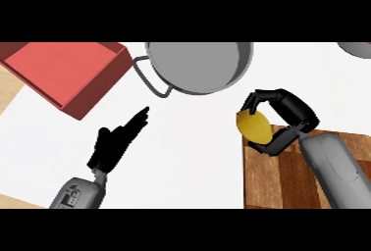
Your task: Pick the lemon from the cutting board and place it in the pot
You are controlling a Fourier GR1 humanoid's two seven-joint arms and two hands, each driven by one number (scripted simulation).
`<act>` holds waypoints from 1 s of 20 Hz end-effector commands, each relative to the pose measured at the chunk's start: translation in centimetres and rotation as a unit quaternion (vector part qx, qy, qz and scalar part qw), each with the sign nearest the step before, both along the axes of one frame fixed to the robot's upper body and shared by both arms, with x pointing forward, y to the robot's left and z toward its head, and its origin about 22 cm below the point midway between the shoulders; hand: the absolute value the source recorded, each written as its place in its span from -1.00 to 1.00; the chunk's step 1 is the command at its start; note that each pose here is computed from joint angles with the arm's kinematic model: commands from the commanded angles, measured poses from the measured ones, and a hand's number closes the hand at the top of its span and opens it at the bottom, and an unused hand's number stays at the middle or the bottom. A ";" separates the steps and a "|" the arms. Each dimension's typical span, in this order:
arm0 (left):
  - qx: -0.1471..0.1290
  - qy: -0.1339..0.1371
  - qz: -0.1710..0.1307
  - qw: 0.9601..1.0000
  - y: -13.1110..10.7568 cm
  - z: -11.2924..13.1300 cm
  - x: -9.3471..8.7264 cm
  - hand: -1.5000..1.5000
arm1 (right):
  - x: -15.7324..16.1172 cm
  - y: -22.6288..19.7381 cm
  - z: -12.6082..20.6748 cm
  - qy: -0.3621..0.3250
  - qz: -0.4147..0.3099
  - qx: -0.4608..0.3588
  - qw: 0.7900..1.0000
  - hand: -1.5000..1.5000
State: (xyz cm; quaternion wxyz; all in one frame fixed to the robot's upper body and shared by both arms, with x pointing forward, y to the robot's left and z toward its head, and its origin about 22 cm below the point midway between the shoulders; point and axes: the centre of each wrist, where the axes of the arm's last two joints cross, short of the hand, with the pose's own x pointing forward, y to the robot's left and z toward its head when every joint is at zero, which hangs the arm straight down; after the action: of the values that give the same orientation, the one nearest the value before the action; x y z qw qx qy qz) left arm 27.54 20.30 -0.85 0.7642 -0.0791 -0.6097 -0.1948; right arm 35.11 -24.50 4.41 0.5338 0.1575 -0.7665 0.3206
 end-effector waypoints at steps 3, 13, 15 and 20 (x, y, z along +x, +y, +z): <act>0.002 -0.018 -0.039 0.999 -1.7 1.0 0.6 0.00 | 4.1 0.1 7.3 -0.088 0.132 0.004 0.987 1.00; 0.005 -0.018 -0.035 0.999 -1.9 1.0 0.9 0.00 | 6.5 -2.4 15.3 -0.204 0.165 -0.002 0.965 1.00; 0.003 -0.022 -0.031 0.999 -1.9 1.3 1.3 0.00 | 6.8 -2.4 17.2 -0.237 0.158 -0.003 0.959 1.00; 0.003 -0.023 -0.030 0.999 -2.4 1.3 1.4 0.00 | 7.4 -1.4 18.4 -0.284 0.157 -0.014 0.946 1.00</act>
State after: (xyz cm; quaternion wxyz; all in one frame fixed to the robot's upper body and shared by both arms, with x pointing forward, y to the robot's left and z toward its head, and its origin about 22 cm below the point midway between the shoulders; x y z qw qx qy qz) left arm 28.80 18.10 0.37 0.7449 -0.0928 -0.6214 -0.2243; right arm 41.88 -26.04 21.42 0.2991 0.1210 -0.8488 0.4189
